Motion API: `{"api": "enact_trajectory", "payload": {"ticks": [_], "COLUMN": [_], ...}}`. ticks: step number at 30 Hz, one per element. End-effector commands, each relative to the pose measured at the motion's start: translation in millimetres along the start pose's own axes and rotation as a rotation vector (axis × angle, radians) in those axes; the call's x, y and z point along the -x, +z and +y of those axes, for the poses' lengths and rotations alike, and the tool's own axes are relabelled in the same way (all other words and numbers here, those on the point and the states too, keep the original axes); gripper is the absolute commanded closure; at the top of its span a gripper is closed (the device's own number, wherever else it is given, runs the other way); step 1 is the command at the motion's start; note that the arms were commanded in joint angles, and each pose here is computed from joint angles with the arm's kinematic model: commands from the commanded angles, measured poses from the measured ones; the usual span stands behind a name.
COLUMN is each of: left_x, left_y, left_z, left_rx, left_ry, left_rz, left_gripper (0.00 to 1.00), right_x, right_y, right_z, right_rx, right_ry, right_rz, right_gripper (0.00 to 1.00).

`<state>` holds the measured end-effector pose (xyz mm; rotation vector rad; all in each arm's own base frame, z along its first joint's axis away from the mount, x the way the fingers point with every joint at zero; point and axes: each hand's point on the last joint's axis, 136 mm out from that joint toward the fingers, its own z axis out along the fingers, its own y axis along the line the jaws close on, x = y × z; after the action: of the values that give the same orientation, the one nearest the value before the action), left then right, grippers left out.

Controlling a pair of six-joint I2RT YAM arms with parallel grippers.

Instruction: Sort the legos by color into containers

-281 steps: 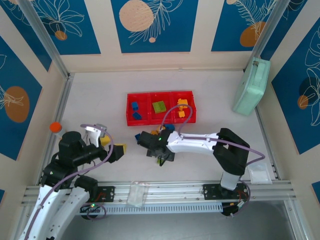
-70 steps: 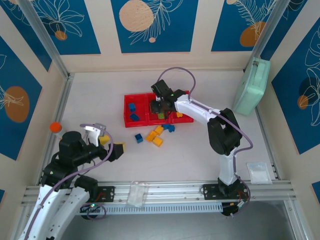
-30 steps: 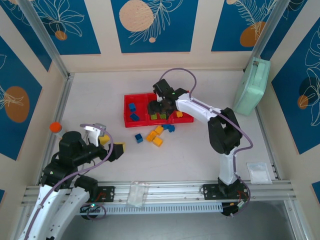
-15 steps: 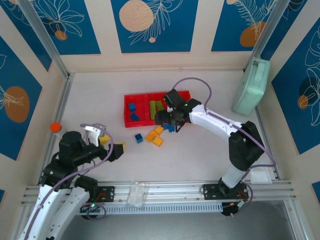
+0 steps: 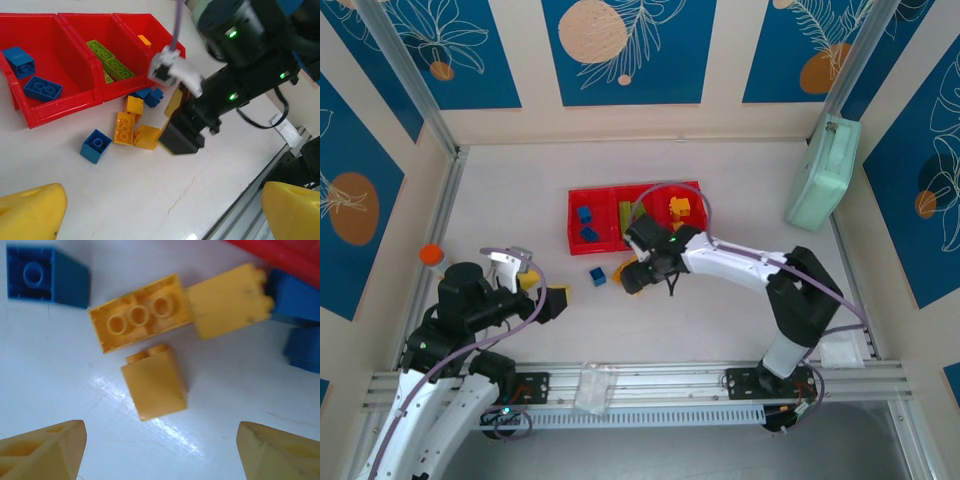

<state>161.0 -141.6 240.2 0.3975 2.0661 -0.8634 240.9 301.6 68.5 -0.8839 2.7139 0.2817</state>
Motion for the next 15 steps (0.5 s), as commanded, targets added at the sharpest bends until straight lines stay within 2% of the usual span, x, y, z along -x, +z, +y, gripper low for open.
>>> {"api": "enact_trajectory", "payload": {"ticks": [1, 4, 9, 12, 15], "left_x": [2.0, 2.4, 1.7, 1.8, 1.2], "left_y": [-0.6, -1.1, -0.3, 0.7, 1.6], "left_z": [-2.8, -3.0, -2.6, -2.7, -2.3], "left_rx": [-0.009, -0.008, -0.008, -0.01, -0.011], "left_ry": [0.033, 0.033, 0.03, 0.03, 0.029], "left_rz": [-0.006, -0.008, -0.005, 0.0, 0.005], "left_gripper": [0.01, 0.01, 0.01, 0.01, 0.01], "right_x": [-7.4, -10.7, -17.5, -18.1, -15.7], "right_y": [20.3, 34.0, 46.1, 48.0, 46.5], "right_z": [1.0, -8.3, -16.8, -20.1, -21.7], "right_rx": [-0.1, -0.207, -0.276, -0.291, -0.3], "right_ry": [-0.168, -0.197, -0.203, -0.195, -0.179], "right_rz": [0.093, 0.156, 0.218, 0.219, 0.206], "right_gripper": [0.2, 0.21, 0.24, 0.31, 0.43]}}
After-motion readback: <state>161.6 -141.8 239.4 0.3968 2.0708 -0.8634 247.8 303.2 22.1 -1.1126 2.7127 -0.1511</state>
